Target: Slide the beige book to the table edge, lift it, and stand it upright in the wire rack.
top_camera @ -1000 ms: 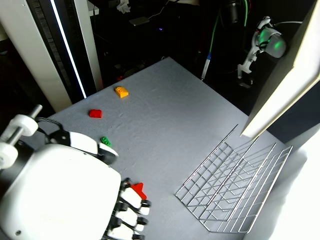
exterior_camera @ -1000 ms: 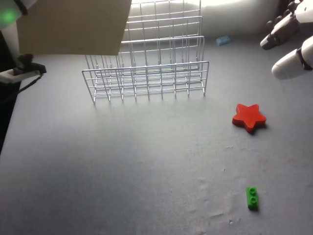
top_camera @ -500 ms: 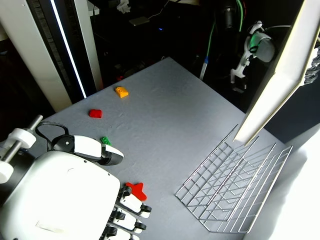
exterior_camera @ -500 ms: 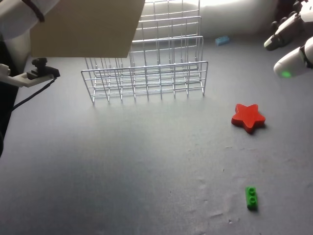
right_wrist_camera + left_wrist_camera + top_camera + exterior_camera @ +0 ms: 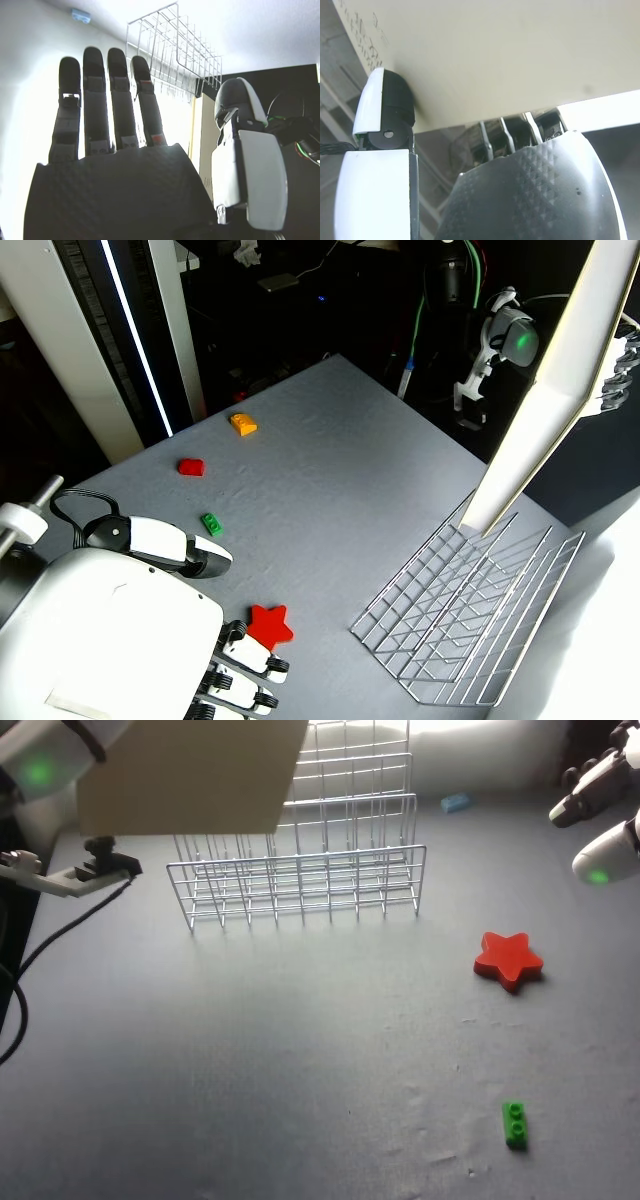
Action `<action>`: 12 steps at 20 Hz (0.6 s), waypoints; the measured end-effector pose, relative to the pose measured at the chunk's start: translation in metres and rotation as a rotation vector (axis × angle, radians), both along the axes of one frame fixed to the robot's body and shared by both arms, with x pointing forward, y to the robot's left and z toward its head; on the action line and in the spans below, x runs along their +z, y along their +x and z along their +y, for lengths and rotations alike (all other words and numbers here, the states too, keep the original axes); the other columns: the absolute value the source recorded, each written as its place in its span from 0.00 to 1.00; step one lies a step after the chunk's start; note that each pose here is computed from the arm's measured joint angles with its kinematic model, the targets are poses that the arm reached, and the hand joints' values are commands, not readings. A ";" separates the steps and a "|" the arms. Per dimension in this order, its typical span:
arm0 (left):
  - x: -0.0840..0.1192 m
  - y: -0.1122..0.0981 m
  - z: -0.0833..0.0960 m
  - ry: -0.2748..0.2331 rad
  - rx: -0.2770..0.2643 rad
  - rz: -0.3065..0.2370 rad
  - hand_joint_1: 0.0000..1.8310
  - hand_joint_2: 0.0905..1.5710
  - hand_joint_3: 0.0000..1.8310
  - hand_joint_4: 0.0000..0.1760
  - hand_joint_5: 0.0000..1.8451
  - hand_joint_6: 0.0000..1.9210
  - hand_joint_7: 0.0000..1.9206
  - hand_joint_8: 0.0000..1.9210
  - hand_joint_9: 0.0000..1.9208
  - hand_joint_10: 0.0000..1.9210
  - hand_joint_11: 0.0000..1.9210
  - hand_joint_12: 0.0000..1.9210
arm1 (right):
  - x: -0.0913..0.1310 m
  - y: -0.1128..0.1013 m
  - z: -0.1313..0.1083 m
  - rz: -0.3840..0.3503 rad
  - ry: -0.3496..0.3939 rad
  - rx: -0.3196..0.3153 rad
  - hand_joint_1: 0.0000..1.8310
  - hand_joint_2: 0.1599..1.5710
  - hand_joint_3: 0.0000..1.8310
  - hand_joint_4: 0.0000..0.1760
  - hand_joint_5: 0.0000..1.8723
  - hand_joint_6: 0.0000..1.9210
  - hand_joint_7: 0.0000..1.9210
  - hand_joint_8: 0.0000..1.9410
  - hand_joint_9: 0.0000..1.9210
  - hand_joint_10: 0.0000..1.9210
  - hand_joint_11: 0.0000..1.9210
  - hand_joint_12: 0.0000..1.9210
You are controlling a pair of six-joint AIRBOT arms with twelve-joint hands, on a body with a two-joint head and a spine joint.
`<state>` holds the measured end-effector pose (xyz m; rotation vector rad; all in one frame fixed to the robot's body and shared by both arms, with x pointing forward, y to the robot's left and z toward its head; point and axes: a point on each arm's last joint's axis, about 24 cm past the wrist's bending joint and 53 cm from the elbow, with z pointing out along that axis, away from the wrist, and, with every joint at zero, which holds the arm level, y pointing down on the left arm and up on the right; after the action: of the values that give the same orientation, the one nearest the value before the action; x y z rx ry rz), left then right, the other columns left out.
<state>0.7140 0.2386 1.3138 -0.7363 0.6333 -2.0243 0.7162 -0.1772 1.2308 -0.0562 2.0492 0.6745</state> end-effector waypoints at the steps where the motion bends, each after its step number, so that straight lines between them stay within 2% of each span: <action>1: -0.001 0.000 -0.003 -0.016 -0.027 0.006 0.72 0.77 0.00 0.00 0.39 0.64 0.38 0.75 0.39 0.80 0.34 0.78 | 0.000 0.000 0.000 0.001 0.001 0.000 0.11 0.68 0.00 0.00 0.20 0.00 0.22 0.00 0.22 0.00 0.00 0.52; 2: -0.001 0.000 -0.005 -0.022 -0.042 0.008 0.72 0.77 0.00 0.00 0.39 0.64 0.38 0.75 0.39 0.80 0.34 0.78 | 0.000 0.000 0.000 0.002 0.002 -0.001 0.11 0.68 0.00 0.00 0.20 0.00 0.22 0.00 0.22 0.00 0.00 0.52; 3: 0.002 0.000 -0.009 -0.050 -0.075 -0.001 0.72 0.77 0.00 0.00 0.38 0.64 0.38 0.75 0.39 0.80 0.33 0.78 | 0.000 0.000 0.000 0.003 0.008 -0.005 0.11 0.68 0.00 0.00 0.22 0.01 0.23 0.01 0.23 0.01 0.00 0.53; 7: 0.005 0.004 -0.016 -0.087 -0.084 -0.008 0.73 0.77 0.00 0.00 0.39 0.63 0.39 0.74 0.40 0.79 0.35 0.79 | 0.003 0.001 0.000 -0.002 0.022 -0.011 0.11 0.67 0.00 0.00 0.22 0.00 0.23 0.00 0.23 0.01 0.01 0.53; 12: -0.003 0.009 -0.031 -0.085 -0.105 -0.004 0.73 0.76 0.00 0.00 0.40 0.62 0.39 0.72 0.40 0.77 0.36 0.76 | 0.007 0.002 -0.001 -0.010 0.029 -0.013 0.11 0.68 0.00 0.00 0.21 0.00 0.23 0.00 0.23 0.00 0.00 0.53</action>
<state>0.7230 0.2075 1.3105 -0.7628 0.5982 -2.1592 0.7183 -0.1779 1.2377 -0.0292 2.0281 0.6945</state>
